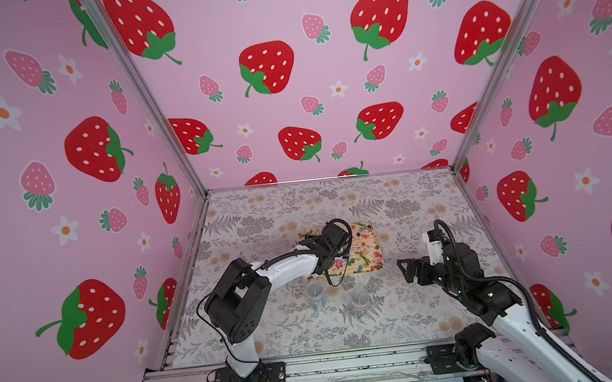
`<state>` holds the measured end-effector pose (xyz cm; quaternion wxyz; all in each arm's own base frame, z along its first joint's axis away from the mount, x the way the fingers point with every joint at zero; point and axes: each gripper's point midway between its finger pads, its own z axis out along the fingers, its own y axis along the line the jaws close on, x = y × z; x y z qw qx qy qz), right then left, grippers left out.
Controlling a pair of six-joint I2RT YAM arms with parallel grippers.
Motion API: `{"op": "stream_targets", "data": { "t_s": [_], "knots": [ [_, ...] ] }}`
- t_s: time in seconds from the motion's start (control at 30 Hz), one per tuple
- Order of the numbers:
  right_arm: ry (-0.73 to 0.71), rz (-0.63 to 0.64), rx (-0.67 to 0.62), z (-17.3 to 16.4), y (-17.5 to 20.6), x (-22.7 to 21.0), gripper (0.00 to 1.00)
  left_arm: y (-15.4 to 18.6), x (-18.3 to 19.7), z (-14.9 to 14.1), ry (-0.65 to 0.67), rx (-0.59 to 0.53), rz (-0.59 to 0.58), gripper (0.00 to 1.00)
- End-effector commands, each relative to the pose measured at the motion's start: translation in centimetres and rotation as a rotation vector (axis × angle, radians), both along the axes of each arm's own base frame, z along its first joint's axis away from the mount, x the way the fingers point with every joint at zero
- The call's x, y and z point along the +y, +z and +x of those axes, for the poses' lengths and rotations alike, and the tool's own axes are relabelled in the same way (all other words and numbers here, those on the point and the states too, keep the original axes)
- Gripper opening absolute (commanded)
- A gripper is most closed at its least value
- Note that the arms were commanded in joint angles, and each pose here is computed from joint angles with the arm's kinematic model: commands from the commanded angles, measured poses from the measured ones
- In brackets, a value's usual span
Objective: Pour the candies out of the jar
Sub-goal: 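Pour the candies out of the jar onto the tray.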
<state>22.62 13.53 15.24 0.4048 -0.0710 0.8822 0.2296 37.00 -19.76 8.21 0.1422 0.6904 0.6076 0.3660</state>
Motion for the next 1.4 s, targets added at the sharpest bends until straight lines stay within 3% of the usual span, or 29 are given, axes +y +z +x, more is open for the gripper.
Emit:
{"op": "stream_targets", "data": {
  "t_s": [0.0,0.23,0.5,0.9,1.13,1.37],
  "knots": [
    [-0.006,0.016,-0.014,0.1,1.2,-0.1,0.97,-1.8,-0.4,-0.1,0.012,0.052,0.003,0.44],
    [-0.01,0.008,-0.016,-0.2,1.4,-0.3,0.97,-2.1,-0.7,0.2,0.031,0.05,-0.019,0.42],
    [0.03,0.033,-0.038,0.1,3.6,0.6,0.95,3.3,-1.2,0.4,0.108,-0.03,-0.187,0.42],
    [0.329,0.253,-0.044,3.1,12.9,7.1,0.9,13.4,-2.7,-4.5,0.184,-0.031,-0.782,0.42],
    [0.581,0.4,-0.031,3.4,18.1,11.4,0.82,17.5,-5.1,-8.7,0.111,0.115,-1.128,0.41],
    [0.696,0.443,0.014,3.5,19.2,14.0,0.7,20.0,-7.0,-11.6,0.024,0.256,-1.364,0.41]
  ]
}}
